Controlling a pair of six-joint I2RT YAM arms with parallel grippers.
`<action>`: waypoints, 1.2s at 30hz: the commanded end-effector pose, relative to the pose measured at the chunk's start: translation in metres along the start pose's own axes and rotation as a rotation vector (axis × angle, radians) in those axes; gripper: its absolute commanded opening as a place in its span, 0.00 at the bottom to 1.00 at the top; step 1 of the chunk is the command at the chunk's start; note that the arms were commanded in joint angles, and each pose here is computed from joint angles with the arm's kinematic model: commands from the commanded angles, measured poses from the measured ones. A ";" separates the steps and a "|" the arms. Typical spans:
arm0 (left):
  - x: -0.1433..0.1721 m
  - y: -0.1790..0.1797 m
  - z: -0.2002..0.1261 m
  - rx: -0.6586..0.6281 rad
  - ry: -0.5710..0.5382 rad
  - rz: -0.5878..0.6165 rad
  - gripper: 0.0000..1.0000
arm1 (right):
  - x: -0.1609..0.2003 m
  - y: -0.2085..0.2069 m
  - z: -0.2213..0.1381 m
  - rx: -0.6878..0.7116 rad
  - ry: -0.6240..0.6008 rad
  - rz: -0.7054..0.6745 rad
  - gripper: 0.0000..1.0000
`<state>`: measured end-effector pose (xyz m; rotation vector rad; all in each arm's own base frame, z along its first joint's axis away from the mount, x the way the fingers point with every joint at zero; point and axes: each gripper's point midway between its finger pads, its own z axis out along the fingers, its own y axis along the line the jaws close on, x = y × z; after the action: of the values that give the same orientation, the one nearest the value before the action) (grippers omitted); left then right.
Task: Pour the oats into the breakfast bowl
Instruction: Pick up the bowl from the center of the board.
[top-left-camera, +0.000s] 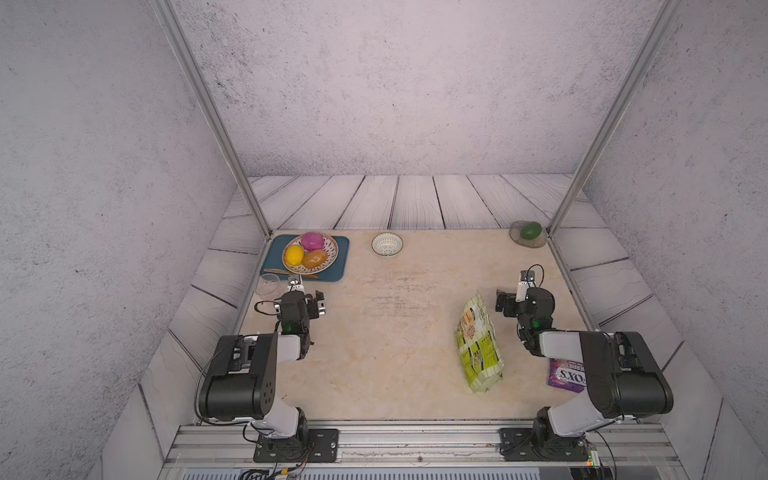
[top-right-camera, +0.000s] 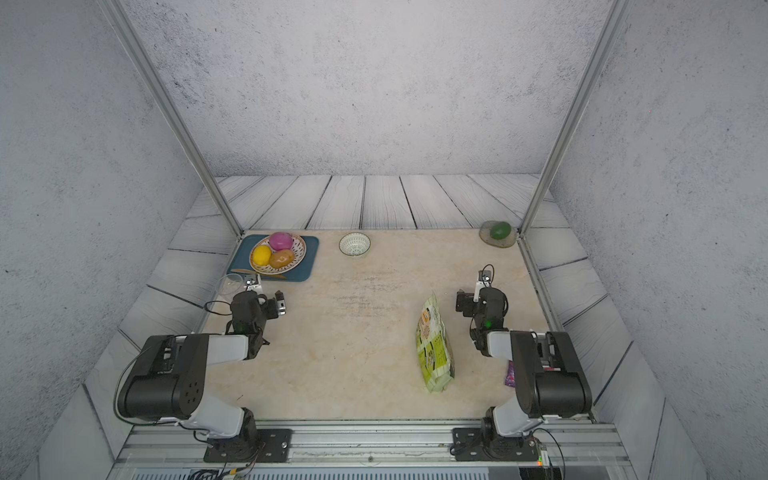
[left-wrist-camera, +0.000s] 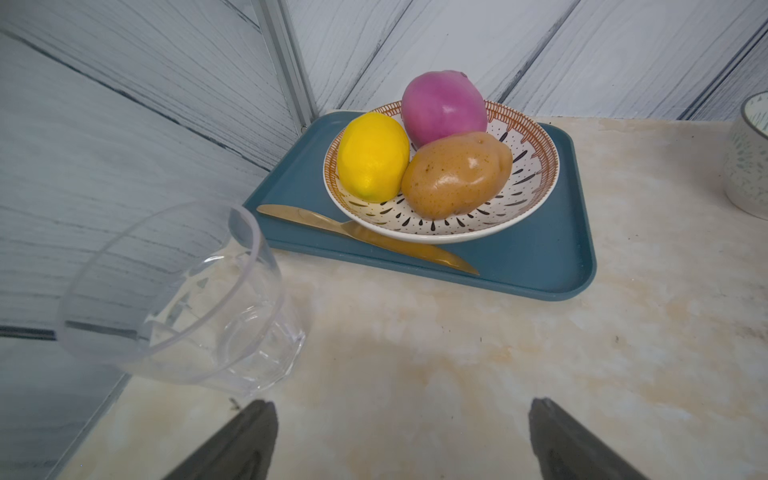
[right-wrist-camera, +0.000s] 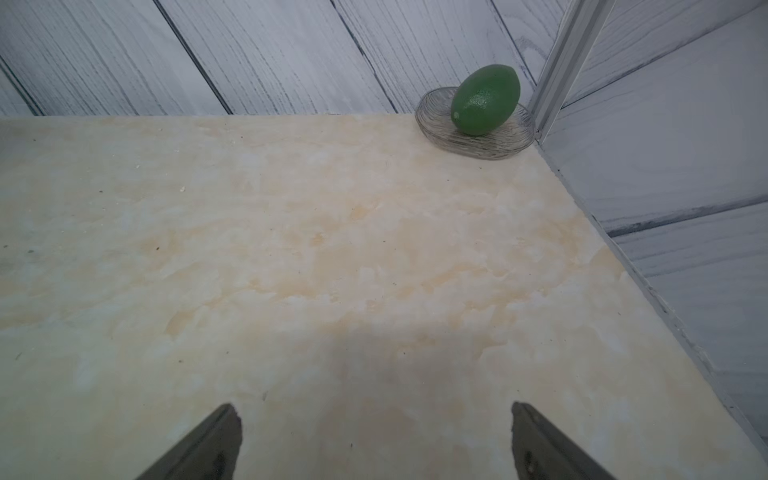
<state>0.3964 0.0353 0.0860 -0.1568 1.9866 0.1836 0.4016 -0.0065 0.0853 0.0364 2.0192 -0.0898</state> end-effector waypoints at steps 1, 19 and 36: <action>-0.014 -0.001 0.000 -0.005 -0.029 0.002 1.00 | -0.003 -0.001 0.000 0.000 -0.010 -0.002 0.99; -0.040 0.013 -0.014 -0.075 0.015 -0.018 1.00 | -0.040 -0.016 -0.028 0.072 0.069 0.058 0.99; -0.137 -0.021 -0.059 0.048 0.325 -0.387 0.88 | -0.039 -0.034 -0.133 0.211 0.490 0.547 0.99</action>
<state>0.4073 0.0400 0.2493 -0.6090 2.0708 -0.0158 0.3223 -0.0511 0.1777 0.8144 2.3073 -0.0654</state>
